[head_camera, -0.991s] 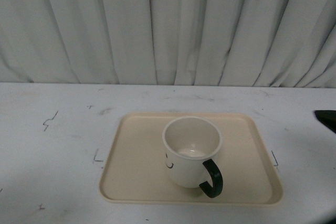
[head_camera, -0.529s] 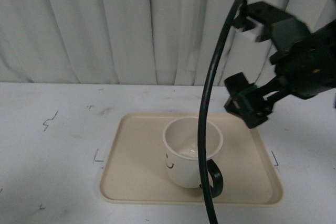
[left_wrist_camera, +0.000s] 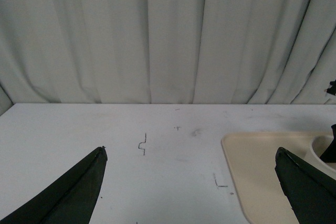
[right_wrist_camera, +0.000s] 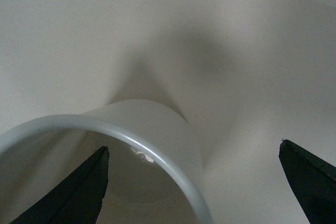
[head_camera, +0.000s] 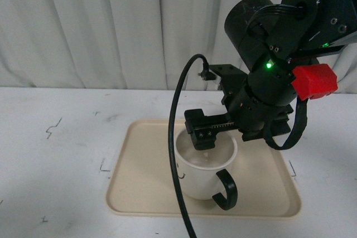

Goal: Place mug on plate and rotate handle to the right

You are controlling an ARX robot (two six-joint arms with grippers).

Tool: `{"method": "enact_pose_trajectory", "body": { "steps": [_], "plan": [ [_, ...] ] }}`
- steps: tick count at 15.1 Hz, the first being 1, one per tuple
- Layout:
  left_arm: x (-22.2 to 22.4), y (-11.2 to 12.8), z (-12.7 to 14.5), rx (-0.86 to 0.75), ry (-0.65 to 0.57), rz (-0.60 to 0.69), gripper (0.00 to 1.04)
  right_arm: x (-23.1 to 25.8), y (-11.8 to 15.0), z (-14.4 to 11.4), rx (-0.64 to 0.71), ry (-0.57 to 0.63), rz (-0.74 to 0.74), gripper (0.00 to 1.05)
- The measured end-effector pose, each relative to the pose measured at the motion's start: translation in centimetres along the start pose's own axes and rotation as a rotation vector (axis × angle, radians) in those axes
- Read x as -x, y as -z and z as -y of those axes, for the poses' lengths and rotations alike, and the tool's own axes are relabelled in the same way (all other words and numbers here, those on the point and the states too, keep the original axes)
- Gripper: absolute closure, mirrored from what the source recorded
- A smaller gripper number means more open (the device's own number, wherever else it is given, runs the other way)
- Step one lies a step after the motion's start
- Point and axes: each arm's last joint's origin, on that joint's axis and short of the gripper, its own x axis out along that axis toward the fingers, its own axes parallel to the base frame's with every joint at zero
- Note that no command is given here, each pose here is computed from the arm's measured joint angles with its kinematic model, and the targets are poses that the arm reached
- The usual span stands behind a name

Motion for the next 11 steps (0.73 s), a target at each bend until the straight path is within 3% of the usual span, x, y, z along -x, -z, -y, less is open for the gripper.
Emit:
{"method": "enact_pose_trajectory", "body": {
  "steps": [5, 6, 9, 10, 11],
  "plan": [
    [0.0, 0.0, 0.0, 0.0, 0.0, 0.0, 0.07, -0.5, 1.0, -0.6, 0.04, 0.025, -0.042, 0.06],
    [0.0, 0.0, 0.0, 0.0, 0.0, 0.0, 0.07, -0.5, 1.2, -0.5, 0.045, 0.029, -0.046, 0.14],
    [0.0, 0.0, 0.0, 0.0, 0.0, 0.0, 0.07, 0.5, 1.0, -0.6, 0.06, 0.026, -0.025, 0.47],
    [0.0, 0.0, 0.0, 0.0, 0.0, 0.0, 0.07, 1.2, 1.0, -0.7, 0.077, 0.017, -0.037, 0.68],
    [0.0, 0.0, 0.0, 0.0, 0.0, 0.0, 0.07, 2.3, 0.9, 0.1, 0.149, -0.012, -0.07, 1.02]
  ]
}}
